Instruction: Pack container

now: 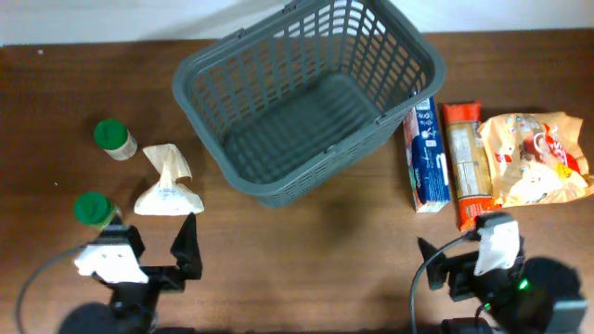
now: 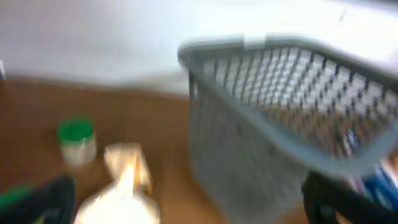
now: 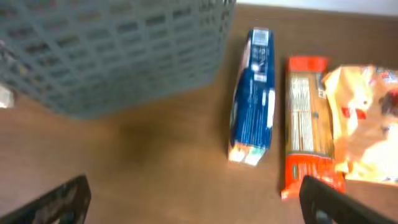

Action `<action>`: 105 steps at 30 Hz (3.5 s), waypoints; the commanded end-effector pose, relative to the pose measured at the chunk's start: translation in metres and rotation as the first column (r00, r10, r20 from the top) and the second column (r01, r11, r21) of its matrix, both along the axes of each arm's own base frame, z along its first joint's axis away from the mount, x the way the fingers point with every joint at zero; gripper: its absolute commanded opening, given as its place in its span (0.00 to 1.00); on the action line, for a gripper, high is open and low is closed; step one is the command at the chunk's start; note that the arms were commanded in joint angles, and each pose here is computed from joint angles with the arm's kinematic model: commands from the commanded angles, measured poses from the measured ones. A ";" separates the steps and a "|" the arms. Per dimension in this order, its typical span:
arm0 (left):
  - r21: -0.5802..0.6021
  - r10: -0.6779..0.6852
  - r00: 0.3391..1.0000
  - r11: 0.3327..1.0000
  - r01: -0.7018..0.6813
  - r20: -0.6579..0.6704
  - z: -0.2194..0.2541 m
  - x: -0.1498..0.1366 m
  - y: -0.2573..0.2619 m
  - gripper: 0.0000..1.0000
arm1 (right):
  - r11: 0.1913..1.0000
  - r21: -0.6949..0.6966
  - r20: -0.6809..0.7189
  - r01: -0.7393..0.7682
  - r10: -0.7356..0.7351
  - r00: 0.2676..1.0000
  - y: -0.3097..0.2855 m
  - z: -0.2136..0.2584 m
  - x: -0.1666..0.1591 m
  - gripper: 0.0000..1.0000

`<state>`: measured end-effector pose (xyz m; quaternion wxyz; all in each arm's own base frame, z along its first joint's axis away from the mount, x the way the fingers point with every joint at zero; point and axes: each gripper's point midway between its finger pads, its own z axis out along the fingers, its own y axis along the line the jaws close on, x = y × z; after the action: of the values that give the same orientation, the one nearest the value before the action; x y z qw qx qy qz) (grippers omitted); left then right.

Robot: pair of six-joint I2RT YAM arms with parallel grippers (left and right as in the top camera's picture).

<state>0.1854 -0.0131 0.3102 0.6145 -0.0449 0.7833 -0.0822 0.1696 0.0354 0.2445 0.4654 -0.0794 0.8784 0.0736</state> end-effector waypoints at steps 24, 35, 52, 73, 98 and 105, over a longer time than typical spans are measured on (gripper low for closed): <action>0.138 -0.382 0.633 0.776 0.615 -0.674 0.016 0.039 -0.149 0.11 | 0.940 0.341 -0.307 0.005 0.107 0.946 0.048 0.094 0.249 0.04; 0.257 -0.165 0.467 0.655 0.711 -0.869 -0.075 0.061 -0.191 0.07 | 0.955 0.297 -0.371 -0.002 0.117 0.921 0.053 0.046 0.282 0.04; 0.338 0.065 0.494 0.806 0.486 -0.867 -0.084 0.118 -0.103 0.04 | 0.988 0.144 -0.580 -0.058 0.131 0.804 0.081 0.006 0.228 0.04; 0.252 0.108 0.785 0.966 0.063 -0.610 0.039 0.030 -0.003 0.41 | 0.949 0.085 -0.453 0.303 -0.234 0.861 -0.057 0.031 0.284 0.04; 0.245 0.170 0.793 0.969 -0.027 -0.584 0.046 0.022 0.017 0.99 | 0.734 -0.486 -0.384 0.475 -0.668 0.638 -0.220 -0.024 0.273 0.99; 0.245 0.170 0.793 0.969 -0.027 -0.584 0.046 0.022 0.017 0.99 | 0.705 -0.511 -0.522 0.491 -0.709 0.474 -0.254 -0.096 0.246 0.99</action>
<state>0.2083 0.0004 0.3541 0.3353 -0.0345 0.9400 0.0527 0.4332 -0.1965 0.1780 0.1262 0.1807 0.9575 -0.1859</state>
